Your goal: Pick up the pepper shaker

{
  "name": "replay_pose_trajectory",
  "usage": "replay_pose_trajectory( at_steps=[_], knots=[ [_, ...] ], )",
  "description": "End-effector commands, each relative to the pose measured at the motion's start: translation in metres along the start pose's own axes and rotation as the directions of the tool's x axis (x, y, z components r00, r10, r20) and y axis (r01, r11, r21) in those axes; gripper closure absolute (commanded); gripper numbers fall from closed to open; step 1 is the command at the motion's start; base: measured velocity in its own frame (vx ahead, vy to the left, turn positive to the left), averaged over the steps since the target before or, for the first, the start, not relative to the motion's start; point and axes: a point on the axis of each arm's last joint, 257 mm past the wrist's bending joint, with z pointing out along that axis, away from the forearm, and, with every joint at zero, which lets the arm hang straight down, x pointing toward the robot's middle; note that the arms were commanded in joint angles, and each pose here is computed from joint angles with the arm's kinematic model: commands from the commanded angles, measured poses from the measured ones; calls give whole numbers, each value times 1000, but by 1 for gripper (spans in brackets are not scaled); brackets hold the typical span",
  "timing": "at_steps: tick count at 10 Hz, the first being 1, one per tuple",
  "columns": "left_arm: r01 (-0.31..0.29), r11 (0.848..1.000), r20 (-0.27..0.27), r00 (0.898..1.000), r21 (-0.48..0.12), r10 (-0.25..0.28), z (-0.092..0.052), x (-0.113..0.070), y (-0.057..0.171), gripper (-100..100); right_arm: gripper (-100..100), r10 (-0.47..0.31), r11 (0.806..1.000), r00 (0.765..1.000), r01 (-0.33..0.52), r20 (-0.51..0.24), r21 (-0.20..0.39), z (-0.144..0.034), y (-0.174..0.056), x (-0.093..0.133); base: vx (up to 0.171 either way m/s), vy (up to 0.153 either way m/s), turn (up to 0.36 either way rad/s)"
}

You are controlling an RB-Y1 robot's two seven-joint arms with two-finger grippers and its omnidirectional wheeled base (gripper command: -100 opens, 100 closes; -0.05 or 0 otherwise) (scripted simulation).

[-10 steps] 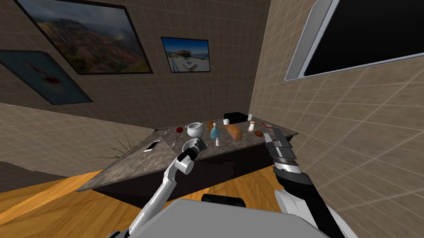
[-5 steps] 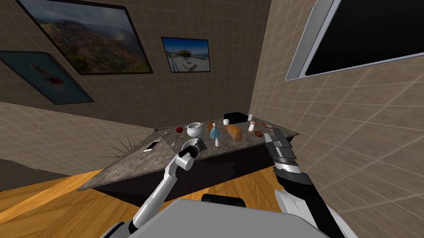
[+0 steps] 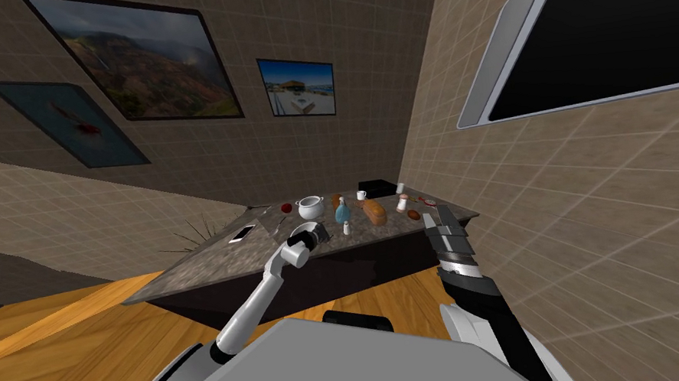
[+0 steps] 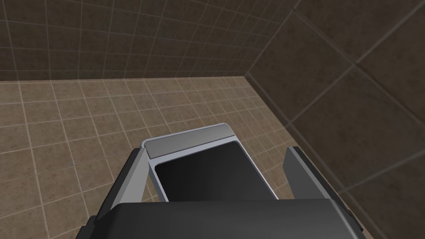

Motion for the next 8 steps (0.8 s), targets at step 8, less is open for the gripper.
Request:
replay_pose_trajectory(
  at_steps=[8],
  knots=[
    [137, 982, 154, 981, -132, -117, 3, -31, 11, -100, 0, 0, 1000, 1000, 0, 0, 0, 0, 0, 0, 8, -23, -16]
  ],
)
